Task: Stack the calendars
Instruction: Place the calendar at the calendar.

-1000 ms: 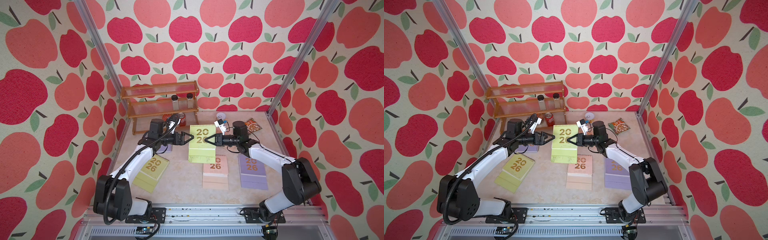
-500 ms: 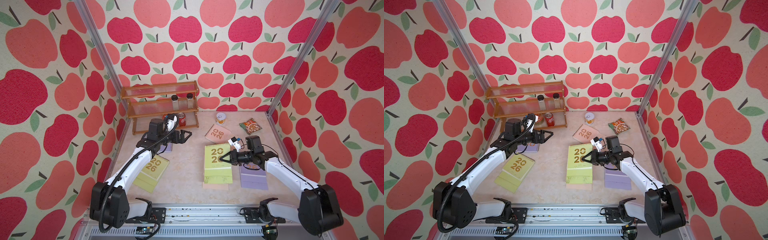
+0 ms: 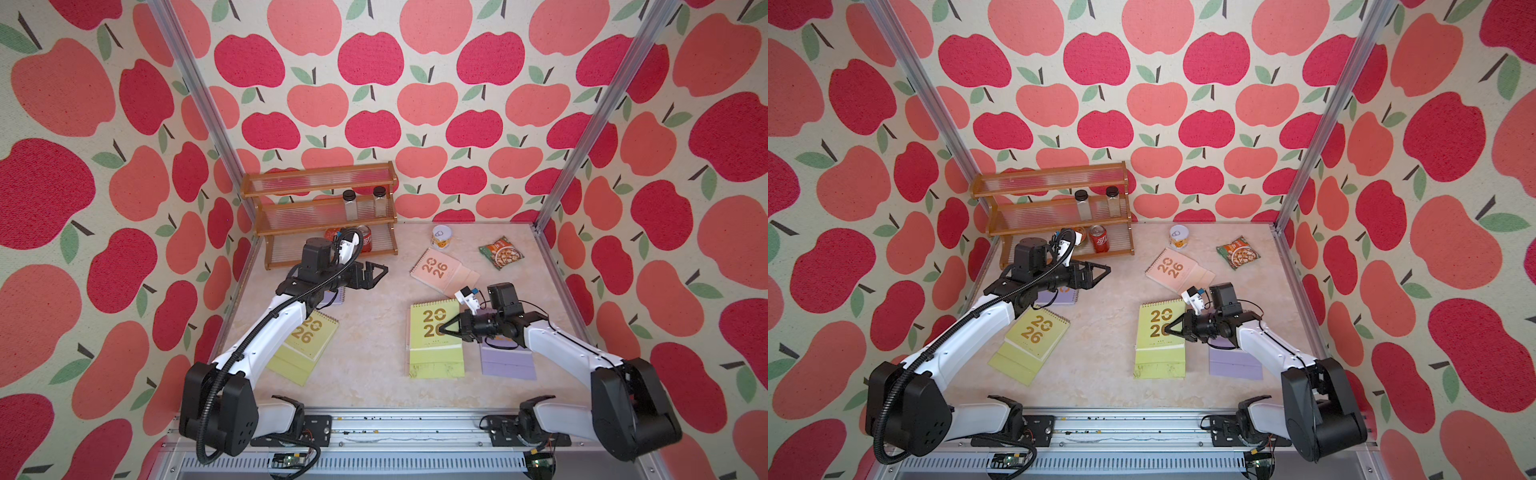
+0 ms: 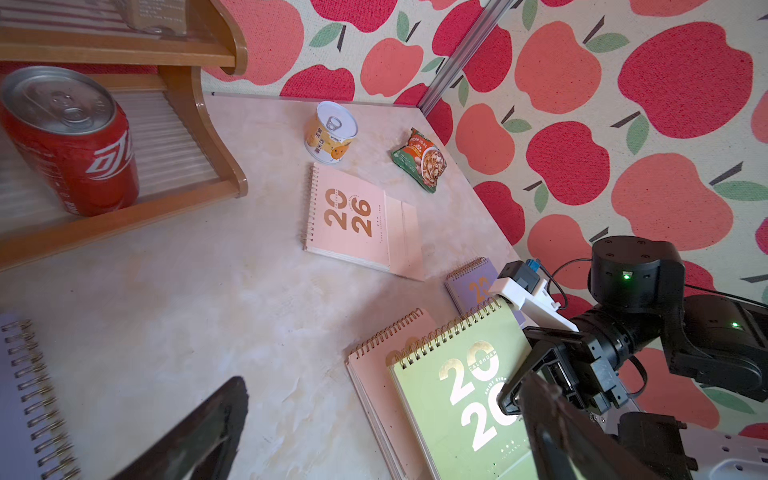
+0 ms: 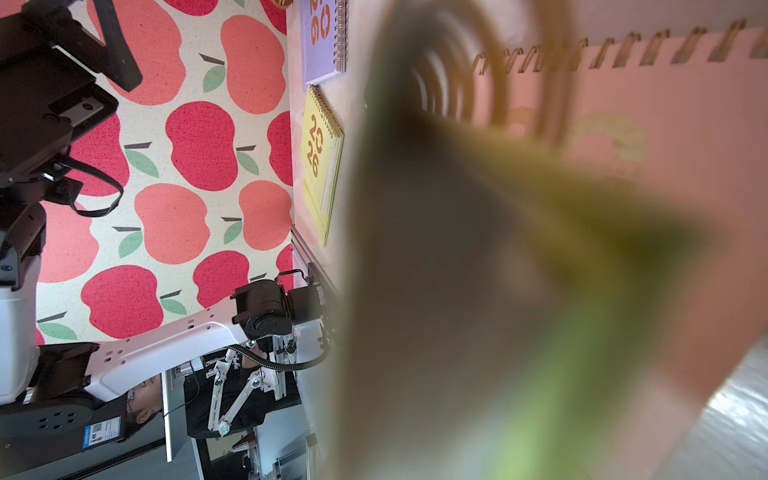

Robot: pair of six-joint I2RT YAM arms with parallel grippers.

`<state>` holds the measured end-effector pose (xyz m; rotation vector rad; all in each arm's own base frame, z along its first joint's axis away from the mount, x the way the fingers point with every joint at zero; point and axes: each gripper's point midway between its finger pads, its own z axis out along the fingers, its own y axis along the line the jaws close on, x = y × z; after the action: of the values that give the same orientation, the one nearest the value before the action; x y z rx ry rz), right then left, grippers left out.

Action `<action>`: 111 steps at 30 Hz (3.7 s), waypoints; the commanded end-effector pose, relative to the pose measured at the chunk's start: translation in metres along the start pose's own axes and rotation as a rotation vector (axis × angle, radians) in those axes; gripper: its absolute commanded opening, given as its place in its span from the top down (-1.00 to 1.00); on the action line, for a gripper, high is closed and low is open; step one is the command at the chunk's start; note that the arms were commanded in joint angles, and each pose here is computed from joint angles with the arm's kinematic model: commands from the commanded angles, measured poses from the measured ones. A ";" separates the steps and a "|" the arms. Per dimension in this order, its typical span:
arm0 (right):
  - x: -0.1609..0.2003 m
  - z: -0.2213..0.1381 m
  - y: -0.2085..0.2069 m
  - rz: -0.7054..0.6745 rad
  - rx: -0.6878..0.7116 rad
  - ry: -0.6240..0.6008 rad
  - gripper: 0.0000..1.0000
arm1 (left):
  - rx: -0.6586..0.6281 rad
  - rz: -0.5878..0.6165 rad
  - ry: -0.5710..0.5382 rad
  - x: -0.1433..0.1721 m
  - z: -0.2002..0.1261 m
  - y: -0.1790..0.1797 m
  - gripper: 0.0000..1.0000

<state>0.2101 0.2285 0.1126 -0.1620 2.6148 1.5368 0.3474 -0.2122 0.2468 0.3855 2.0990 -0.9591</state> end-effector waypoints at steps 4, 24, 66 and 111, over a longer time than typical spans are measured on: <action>-0.010 0.006 -0.001 -0.011 -0.035 -0.013 1.00 | 0.016 0.033 -0.005 -0.003 0.001 -0.005 -0.99; -0.010 0.017 -0.027 0.025 0.022 0.008 1.00 | 0.017 0.027 0.019 0.000 0.006 -0.002 -0.99; -0.008 -0.004 -0.080 0.085 0.408 0.016 -0.20 | 0.008 0.028 0.040 0.006 0.005 -0.002 -0.99; 0.007 -0.003 -0.088 0.070 0.612 0.083 -0.36 | 0.009 0.034 0.056 0.010 0.006 -0.003 -0.99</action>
<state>0.2278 0.1915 0.0359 -0.1042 3.0018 0.7388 0.3451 -0.2167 0.2322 0.4248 2.1383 -0.9480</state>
